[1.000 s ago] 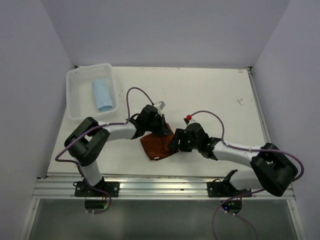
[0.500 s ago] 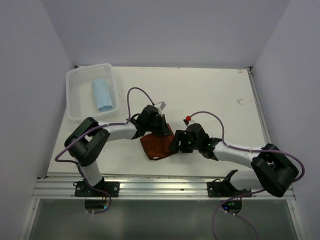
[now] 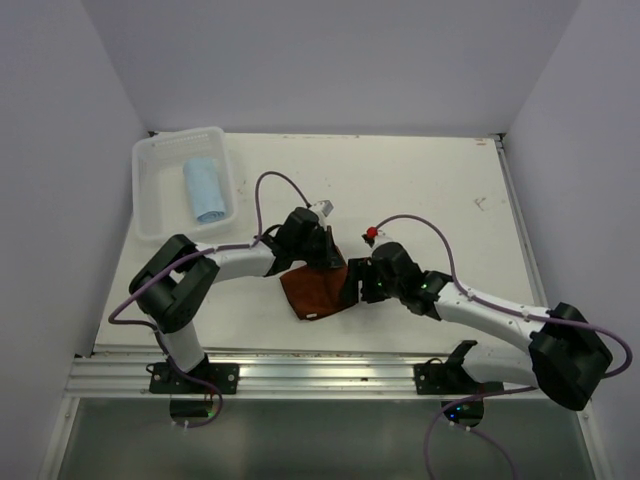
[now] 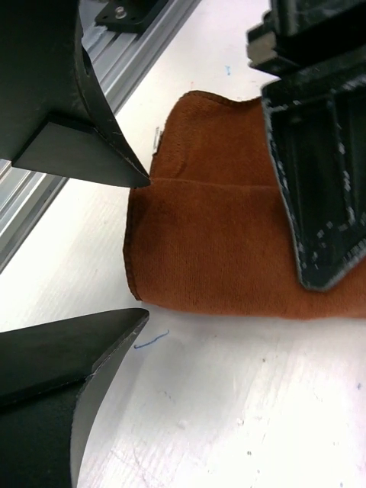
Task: Roll the towels
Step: Roll the towel
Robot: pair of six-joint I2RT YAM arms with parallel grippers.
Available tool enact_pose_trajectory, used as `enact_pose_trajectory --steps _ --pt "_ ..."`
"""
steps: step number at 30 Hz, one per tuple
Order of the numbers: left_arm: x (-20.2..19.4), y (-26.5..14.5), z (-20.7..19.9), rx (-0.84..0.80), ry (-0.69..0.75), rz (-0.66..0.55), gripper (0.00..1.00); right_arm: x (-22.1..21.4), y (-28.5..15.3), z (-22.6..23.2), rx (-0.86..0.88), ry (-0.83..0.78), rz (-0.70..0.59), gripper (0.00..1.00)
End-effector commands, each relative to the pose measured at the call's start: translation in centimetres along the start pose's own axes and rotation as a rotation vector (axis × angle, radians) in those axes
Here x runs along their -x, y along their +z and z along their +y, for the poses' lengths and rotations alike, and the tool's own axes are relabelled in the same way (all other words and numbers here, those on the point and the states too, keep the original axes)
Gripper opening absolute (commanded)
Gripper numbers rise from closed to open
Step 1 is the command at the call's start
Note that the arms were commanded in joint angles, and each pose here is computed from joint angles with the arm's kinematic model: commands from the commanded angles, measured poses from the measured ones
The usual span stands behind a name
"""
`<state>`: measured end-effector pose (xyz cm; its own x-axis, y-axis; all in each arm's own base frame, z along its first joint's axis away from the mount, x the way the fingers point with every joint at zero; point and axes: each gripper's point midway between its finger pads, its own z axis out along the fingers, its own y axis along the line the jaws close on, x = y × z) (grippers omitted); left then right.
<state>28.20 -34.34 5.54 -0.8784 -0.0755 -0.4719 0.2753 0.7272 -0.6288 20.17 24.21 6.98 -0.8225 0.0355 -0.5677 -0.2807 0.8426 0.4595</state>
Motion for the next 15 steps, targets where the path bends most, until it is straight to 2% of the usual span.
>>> enact_pose_trajectory --steps 1,10,14,15 --pt "1.9 -0.2 -1.6 -0.024 0.043 -0.05 0.0 0.7 -0.2 1.1 -0.002 -0.085 -0.007 0.68" --pt "1.3 0.2 -1.8 -0.024 0.044 -0.038 0.0 -0.6 0.4 2.0 -0.058 -0.181 0.007 0.67" --pt "1.1 0.2 -1.9 -0.023 0.042 -0.035 0.0 -0.3 0.4 0.0 -0.183 -0.206 -0.013 0.64" --pt "1.1 0.3 -1.9 -0.023 0.043 -0.033 0.0 -0.3 0.4 -0.3 -0.198 -0.209 -0.015 0.6"
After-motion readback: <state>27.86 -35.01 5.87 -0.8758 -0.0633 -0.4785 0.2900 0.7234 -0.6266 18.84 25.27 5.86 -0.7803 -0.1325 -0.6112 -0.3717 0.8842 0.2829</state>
